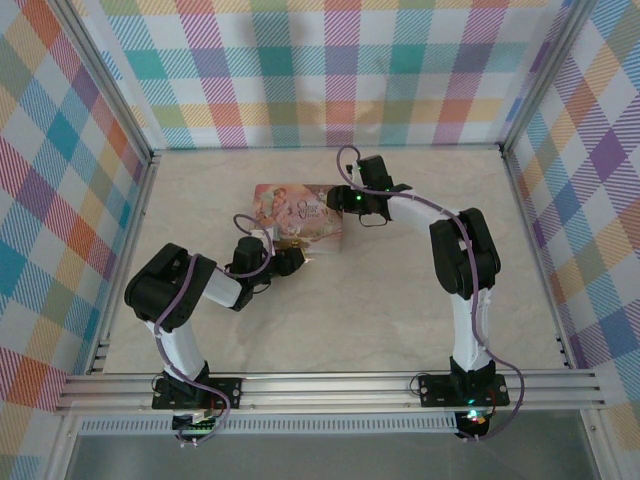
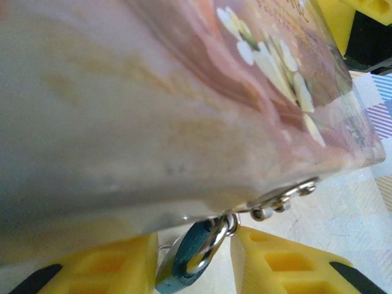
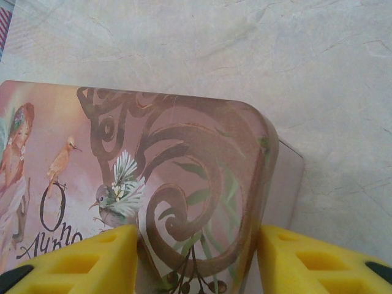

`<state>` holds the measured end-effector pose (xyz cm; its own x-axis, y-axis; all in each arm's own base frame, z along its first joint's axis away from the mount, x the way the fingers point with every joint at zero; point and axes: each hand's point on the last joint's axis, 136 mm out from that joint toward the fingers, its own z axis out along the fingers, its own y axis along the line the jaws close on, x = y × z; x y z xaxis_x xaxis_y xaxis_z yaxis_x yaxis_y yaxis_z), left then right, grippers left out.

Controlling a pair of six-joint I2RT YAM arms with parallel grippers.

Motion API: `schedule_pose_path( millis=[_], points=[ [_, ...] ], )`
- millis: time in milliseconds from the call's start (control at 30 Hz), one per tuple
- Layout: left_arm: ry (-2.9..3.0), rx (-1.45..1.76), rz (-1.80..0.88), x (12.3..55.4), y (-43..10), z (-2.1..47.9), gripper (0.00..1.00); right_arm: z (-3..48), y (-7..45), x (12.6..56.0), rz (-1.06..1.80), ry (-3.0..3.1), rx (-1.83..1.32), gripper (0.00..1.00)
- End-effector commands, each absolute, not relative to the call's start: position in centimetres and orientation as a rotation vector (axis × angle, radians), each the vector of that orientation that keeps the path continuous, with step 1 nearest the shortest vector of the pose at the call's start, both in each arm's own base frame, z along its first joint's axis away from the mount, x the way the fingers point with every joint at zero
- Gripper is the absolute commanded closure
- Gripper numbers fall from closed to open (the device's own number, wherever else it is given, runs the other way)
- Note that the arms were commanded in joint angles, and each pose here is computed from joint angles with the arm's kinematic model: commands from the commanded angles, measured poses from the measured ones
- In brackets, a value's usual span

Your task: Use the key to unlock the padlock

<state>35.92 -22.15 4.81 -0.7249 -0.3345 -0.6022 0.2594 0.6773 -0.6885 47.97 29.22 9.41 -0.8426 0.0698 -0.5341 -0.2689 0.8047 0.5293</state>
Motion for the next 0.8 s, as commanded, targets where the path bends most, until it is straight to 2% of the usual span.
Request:
schedule_pose_path(
  millis=[0,300,533,767],
  points=[
    [2.123,-0.06,-1.073,36.8,-22.5,5.5,0.67,8.1,30.2,45.3,0.853,2.525,-0.192,0.49],
    [2.15,-0.053,-1.099,37.1,-22.9,5.0,0.9,8.1,29.9,44.3,0.862,2.515,-0.186,0.49],
    [2.275,-0.05,-1.176,35.9,-23.6,5.2,0.96,9.9,28.4,41.9,0.812,2.455,-0.236,0.51],
    [2.396,-0.055,-1.249,34.6,-24.3,6.8,0.98,11.2,27.4,36.4,0.673,2.382,-0.409,0.52]
  ],
)
